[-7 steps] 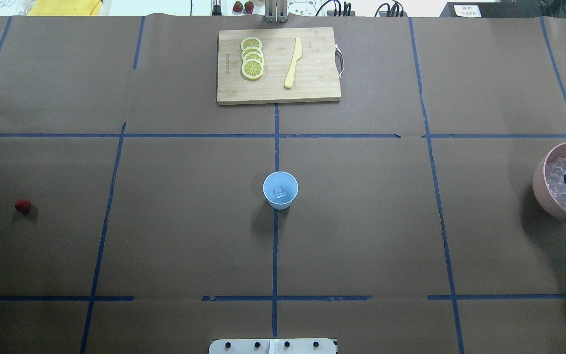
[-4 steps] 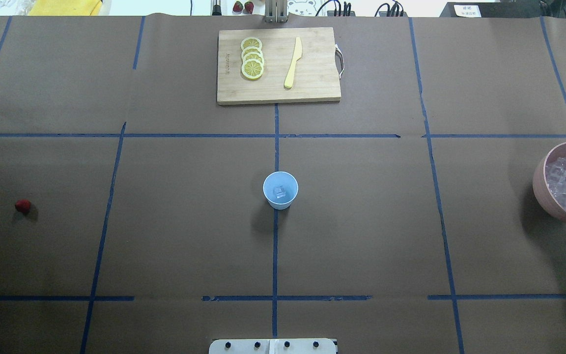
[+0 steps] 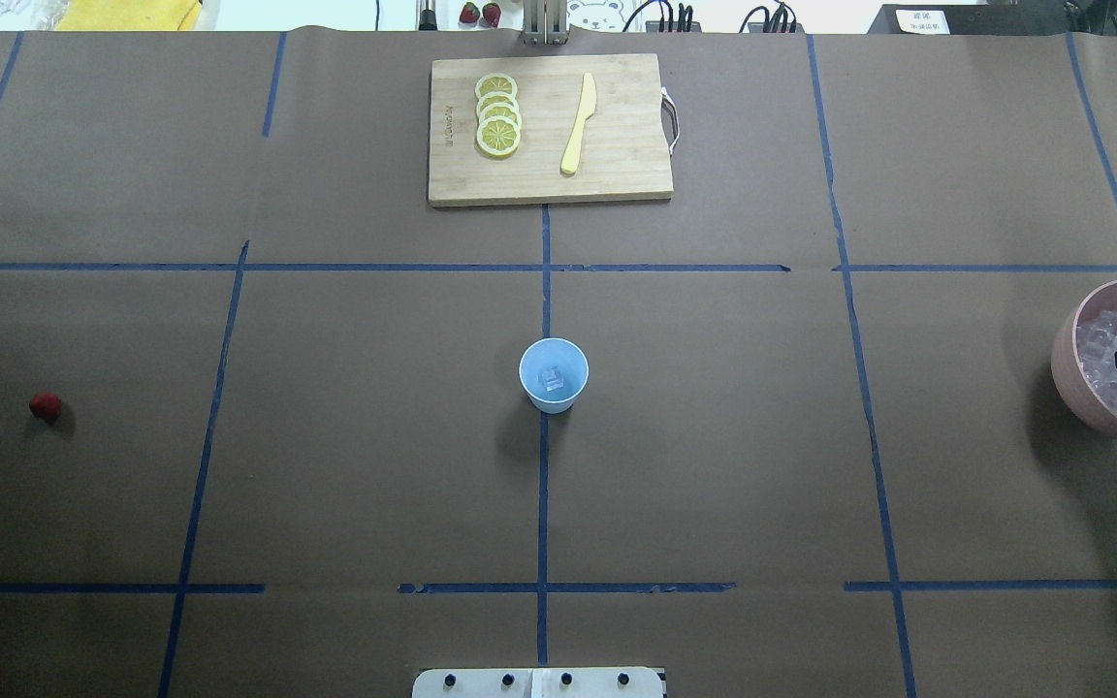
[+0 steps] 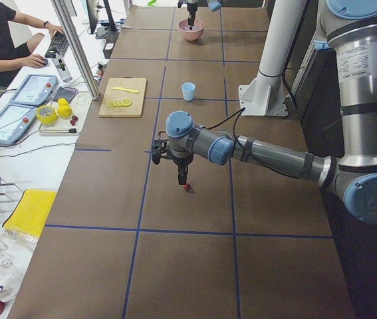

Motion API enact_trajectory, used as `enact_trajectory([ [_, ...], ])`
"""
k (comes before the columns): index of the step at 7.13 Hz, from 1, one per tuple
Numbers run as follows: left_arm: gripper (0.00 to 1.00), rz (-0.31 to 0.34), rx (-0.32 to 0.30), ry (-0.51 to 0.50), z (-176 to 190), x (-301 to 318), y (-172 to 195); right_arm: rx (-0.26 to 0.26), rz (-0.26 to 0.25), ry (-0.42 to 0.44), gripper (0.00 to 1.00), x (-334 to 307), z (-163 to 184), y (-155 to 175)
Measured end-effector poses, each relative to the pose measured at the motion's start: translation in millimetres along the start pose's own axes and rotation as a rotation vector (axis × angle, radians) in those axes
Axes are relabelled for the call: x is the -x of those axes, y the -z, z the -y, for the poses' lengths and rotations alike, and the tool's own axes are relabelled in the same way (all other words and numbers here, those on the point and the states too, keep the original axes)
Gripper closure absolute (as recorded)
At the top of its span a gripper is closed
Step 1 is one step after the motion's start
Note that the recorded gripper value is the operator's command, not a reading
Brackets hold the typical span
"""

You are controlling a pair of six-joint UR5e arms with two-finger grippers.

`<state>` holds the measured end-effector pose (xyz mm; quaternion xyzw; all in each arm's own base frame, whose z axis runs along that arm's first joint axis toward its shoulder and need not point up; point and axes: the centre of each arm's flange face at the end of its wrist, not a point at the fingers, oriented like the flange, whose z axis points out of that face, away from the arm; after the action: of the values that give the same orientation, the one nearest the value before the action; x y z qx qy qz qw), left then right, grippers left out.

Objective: Put ice and strawberries in cup
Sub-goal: 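Lower the right gripper into the bowl and grasp another ice cube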

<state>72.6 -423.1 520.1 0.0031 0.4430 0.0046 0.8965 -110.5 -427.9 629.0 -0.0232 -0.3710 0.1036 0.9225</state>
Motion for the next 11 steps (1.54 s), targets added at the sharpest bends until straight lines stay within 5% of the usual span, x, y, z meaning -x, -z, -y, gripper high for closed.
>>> enact_trajectory([
  [3, 0.00, -0.001, 0.002, 0.000, -1.0, 0.9, -0.4, 0.003, -0.001, 0.002, 0.97, 0.2, -1.0, -1.1],
  [7, 0.00, -0.006, 0.001, -0.001, -2.2, -0.3, 1.7, -0.007, 0.030, 0.020, 1.00, 8.8, -12.1, 17.2],
  [9, 0.00, -0.008, 0.000, 0.000, -2.3, -0.5, 2.1, -0.068, 0.083, 0.057, 1.00, 33.0, -42.2, 75.8],
  [11, 0.00, -0.011, -0.001, -0.002, -2.5, -1.8, 3.2, -0.100, 0.168, -0.006, 1.00, 97.2, -55.8, 124.4],
])
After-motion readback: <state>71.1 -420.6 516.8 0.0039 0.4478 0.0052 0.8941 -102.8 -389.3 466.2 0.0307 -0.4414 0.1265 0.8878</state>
